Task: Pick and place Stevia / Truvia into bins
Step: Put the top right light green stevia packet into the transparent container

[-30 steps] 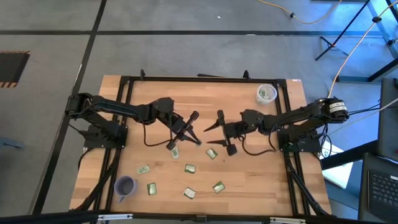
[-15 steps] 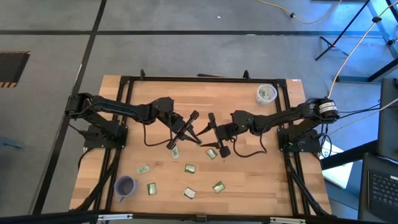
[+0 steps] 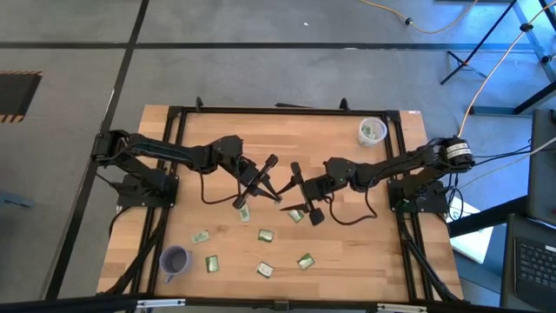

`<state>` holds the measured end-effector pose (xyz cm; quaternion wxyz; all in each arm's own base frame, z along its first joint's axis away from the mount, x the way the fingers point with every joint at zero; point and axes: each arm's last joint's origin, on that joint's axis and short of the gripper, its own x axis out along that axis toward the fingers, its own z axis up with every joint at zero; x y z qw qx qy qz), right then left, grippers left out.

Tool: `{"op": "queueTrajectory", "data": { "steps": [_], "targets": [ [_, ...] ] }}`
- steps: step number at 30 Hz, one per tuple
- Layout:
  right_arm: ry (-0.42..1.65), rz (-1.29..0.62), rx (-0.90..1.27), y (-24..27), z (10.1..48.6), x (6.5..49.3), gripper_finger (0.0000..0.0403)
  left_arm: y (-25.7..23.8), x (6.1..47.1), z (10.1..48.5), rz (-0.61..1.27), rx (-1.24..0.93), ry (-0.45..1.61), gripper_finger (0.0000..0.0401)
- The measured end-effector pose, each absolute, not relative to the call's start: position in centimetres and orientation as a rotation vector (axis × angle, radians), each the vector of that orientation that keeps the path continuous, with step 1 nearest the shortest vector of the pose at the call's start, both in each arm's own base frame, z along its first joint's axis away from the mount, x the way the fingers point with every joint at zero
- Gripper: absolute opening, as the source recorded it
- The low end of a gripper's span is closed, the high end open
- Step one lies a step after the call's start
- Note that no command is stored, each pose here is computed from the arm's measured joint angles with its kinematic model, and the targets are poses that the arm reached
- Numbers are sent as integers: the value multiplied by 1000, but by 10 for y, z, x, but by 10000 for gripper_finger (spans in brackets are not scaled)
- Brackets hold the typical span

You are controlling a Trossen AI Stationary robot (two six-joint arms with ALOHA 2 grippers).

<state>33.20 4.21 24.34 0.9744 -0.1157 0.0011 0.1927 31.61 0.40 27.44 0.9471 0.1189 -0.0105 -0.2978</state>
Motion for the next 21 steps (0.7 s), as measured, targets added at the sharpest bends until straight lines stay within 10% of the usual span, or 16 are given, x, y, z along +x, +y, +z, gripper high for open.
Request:
{"op": "queueTrajectory", "data": {
  "steps": [21],
  "targets": [
    [4, 387, -230, 42, 243, 332, 34, 6, 316, 274, -600, 243, -21, 4]
  ]
}}
